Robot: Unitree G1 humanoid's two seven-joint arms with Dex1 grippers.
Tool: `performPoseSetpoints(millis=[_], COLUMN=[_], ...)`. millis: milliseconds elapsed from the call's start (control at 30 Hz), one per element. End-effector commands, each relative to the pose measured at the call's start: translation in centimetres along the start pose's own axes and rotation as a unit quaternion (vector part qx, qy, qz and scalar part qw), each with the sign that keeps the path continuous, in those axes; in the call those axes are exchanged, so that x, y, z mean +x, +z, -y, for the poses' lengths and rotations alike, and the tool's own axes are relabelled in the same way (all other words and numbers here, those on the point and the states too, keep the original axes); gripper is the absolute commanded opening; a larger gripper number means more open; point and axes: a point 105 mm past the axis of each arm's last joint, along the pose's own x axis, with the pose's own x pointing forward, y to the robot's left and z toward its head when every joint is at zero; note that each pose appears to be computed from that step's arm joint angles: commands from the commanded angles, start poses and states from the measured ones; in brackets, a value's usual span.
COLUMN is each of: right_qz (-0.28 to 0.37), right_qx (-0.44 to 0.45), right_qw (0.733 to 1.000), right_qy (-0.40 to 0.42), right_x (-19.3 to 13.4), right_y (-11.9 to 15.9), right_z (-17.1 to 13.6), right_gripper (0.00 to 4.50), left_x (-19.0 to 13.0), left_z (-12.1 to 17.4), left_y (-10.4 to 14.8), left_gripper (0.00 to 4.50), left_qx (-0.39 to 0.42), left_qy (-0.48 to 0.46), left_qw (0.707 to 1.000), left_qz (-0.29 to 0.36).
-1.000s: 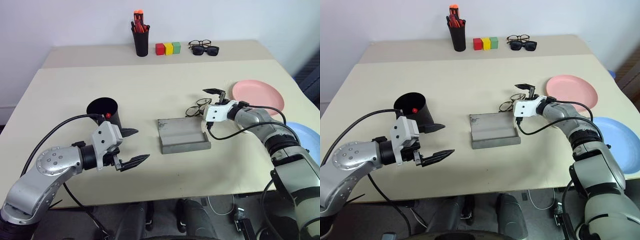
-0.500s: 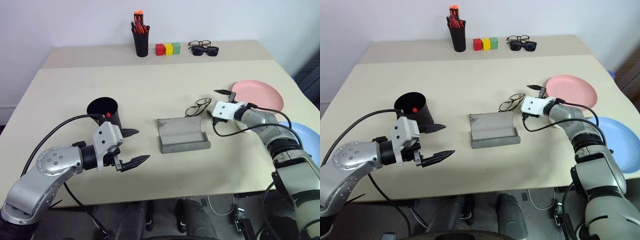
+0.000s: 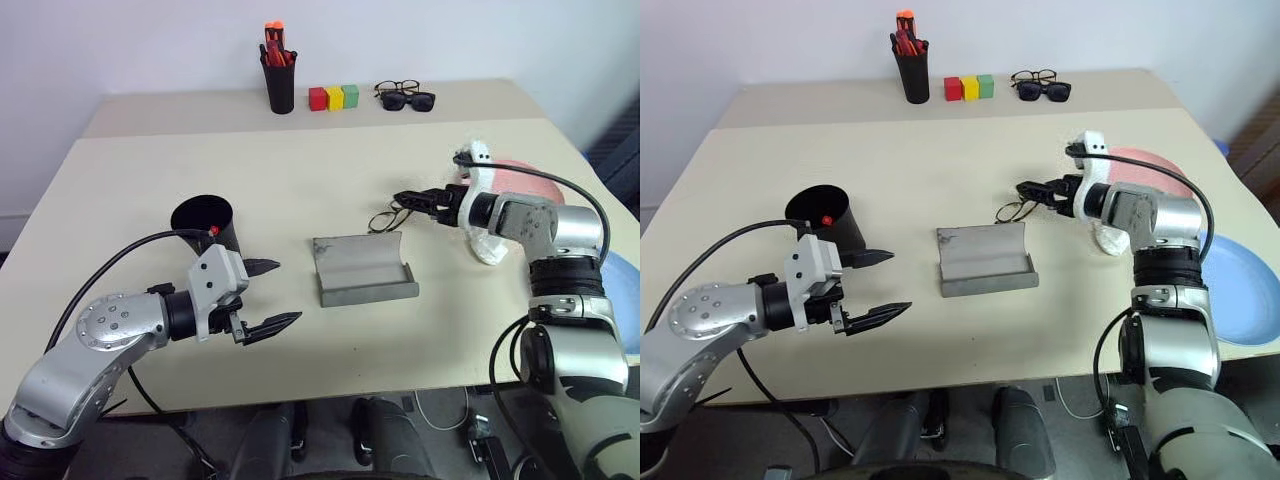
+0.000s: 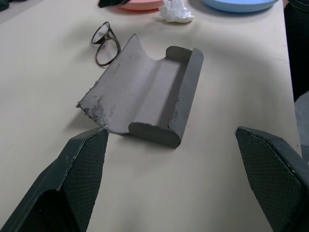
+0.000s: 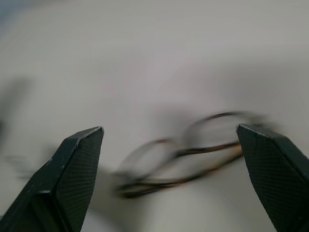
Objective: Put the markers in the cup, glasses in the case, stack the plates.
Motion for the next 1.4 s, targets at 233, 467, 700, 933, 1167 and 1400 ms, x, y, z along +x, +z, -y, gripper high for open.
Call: performPoseSetpoints(millis=[233, 467, 700, 933, 1167, 1400], right_qz=[-0.010, -0.059, -0.094, -0.113, -0.121, -0.125], right_qx=[0.134, 0.134, 0.075, 0.046, 0.030, 0.015], right_qw=[0.981, 0.983, 0.992, 0.992, 0.992, 0.990], right_qy=[0.137, 0.109, 0.043, 0.002, -0.024, -0.062], right_x=[0.9, 2.3, 3.0, 2.7, 0.8, -1.8], right_y=[0.9, -2.0, -3.8, -4.6, -4.3, -4.1], right_z=[-6.0, -5.6, -3.4, -1.3, 0.1, 1.8], right_gripper=[4.47, 4.47, 4.47, 4.47, 4.47, 4.47], left_x=[0.1, -0.1, -0.4, -0.7, -0.7, -0.2], left_z=[0.1, 0.3, 0.7, 0.7, 0.6, 0.5], left_y=[0.7, 0.7, 0.6, 0.4, 0.3, 0.3], left_gripper=[4.32, 4.32, 4.32, 4.32, 4.32, 4.32], left_qx=[0.014, 0.011, 0.005, 0.000, 0.000, 0.002], left_qy=[-0.003, -0.002, -0.008, -0.009, -0.012, -0.020], left_qw=[1.000, 1.000, 1.000, 1.000, 1.000, 1.000], left_qz=[0.010, 0.010, 0.009, 0.008, 0.007, 0.011])
